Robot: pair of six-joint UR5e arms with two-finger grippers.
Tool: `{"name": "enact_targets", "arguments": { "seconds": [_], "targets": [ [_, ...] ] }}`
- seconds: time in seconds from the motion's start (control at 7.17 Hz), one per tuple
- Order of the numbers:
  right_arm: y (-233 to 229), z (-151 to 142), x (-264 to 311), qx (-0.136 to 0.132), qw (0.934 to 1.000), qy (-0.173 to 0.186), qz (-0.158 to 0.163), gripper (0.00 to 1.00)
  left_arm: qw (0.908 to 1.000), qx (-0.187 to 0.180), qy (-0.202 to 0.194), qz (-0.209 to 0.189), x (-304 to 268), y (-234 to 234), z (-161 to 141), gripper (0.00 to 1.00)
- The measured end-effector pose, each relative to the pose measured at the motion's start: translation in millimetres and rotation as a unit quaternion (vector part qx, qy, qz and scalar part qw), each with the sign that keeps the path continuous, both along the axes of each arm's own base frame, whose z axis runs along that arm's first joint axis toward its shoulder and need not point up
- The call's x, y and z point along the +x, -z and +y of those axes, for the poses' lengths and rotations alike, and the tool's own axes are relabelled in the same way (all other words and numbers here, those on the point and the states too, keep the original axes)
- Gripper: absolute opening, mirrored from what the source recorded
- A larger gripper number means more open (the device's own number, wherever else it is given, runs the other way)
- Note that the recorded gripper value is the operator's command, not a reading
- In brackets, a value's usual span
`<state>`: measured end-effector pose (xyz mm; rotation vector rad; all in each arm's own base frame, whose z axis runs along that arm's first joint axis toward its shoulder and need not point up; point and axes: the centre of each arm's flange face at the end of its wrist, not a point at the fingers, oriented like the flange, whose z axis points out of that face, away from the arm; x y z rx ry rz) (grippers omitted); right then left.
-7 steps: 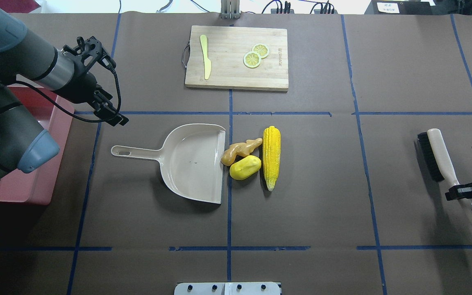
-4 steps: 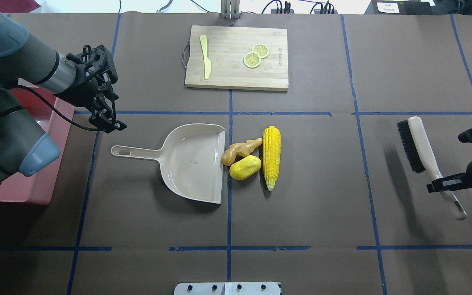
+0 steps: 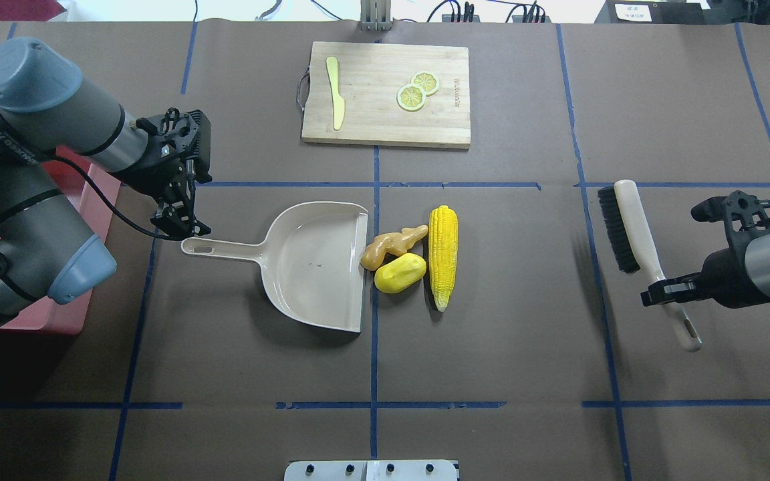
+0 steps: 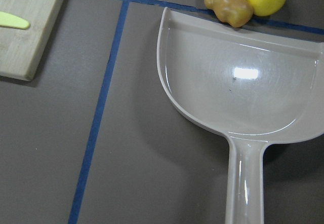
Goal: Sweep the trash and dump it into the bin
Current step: 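Grasp the dustpan handle with the left gripper while the right lifts the brush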
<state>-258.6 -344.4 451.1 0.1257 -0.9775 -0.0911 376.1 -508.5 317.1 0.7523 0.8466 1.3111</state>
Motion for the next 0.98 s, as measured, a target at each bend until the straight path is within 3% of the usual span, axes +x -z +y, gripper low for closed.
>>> {"name": "enact_targets", "arguments": {
  "seconds": [0.28,0.56,0.98],
  "targets": [
    [16.4,-8.9,-13.3,0.001,1.0,-0.003,-0.002,0.0,0.9974,0.035,-0.011,-0.061,6.9,21.2,6.5,1.0],
    [26.4,-15.5,-20.4,0.001,1.0,-0.005,0.0,0.01,0.9879,0.075,-0.018,-0.135,21.7,27.6,31.3,1.0],
    [27.0,-17.6,-21.0,0.003,1.0,-0.008,0.002,0.01,0.9806,0.1,-0.024,-0.167,46.4,28.1,55.3,1.0]
  ]
}}
